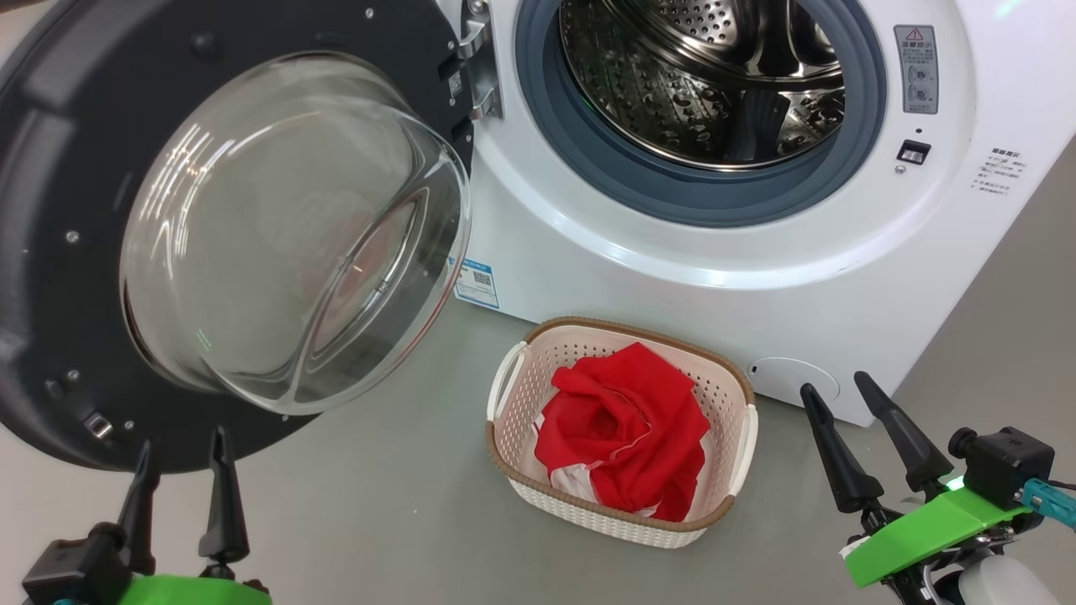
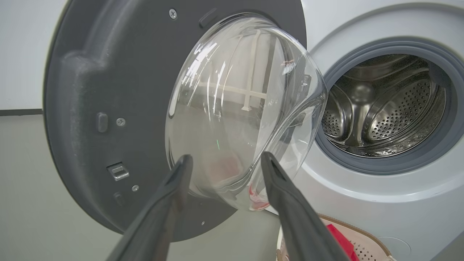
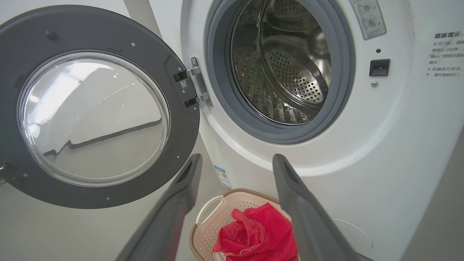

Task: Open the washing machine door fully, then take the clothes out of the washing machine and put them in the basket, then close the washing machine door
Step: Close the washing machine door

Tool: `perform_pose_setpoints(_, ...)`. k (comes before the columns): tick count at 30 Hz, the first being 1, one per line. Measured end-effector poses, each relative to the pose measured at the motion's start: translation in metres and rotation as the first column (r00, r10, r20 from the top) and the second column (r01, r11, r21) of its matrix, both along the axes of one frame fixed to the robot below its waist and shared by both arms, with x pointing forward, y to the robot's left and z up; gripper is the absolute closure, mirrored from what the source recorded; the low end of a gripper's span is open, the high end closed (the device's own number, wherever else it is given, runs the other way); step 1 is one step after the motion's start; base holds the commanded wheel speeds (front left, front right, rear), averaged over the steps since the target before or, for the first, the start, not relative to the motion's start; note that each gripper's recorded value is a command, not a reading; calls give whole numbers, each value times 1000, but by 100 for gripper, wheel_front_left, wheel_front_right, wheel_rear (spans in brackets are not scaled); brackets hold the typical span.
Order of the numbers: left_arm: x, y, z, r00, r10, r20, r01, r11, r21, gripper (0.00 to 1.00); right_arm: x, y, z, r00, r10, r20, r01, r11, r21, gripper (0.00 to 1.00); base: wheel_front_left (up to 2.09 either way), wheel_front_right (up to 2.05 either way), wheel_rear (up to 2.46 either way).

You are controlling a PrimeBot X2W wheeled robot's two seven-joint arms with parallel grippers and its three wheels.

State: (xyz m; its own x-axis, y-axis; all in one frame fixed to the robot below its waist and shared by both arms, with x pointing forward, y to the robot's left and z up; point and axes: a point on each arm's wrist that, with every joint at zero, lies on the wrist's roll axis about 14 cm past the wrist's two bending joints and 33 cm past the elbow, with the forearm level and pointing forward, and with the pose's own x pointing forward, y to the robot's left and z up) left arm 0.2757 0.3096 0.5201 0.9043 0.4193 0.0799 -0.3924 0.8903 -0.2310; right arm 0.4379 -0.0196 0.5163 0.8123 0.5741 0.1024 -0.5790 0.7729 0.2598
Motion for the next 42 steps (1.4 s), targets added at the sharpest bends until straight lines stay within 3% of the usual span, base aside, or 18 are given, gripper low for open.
perform_pose_setpoints(11, -1, 7, 13, 1000, -9, 8, 8, 999, 47, 0, 0, 1, 1, 1000, 2, 2, -2, 1000, 0, 0, 0, 0, 0)
perform_pose_setpoints(12, -1, 10, 18, 1000, -8, 15, 8, 998, 59, 20, 0, 1, 1, 1000, 2, 1, -2, 1000, -1, 0, 0, 0, 0)
perform_pose_setpoints(13, 0, 10, 20, 1000, -10, 15, 9, 998, 62, 20, 0, 1, 0, 1000, 3, 1, -3, 1000, -1, 0, 0, 0, 0)
perform_pose_setpoints(14, 0, 11, 22, 1000, -11, 17, 10, 998, 66, 53, 0, 1, 0, 1000, 3, 1, -3, 1000, -1, 0, 0, 0, 0)
perform_pose_setpoints(17, 2, 14, 32, 999, -14, 36, 11, 996, 90, 100, 0, 2, 0, 1000, 4, -1, -4, 1000, -1, 0, 0, 0, 0)
perform_pose_setpoints(34, 15, 32, 136, 985, -72, 154, 21, 951, 308, 100, 0, 3, -5, 1000, 8, -12, -9, 1000, -2, 0, 0, 0, 0)
perform_pose_setpoints(42, 9, 63, 184, 961, -35, 273, -36, 968, 250, 100, 0, 4, -8, 1000, 13, -20, -13, 1000, -3, 0, 0, 0, 0)
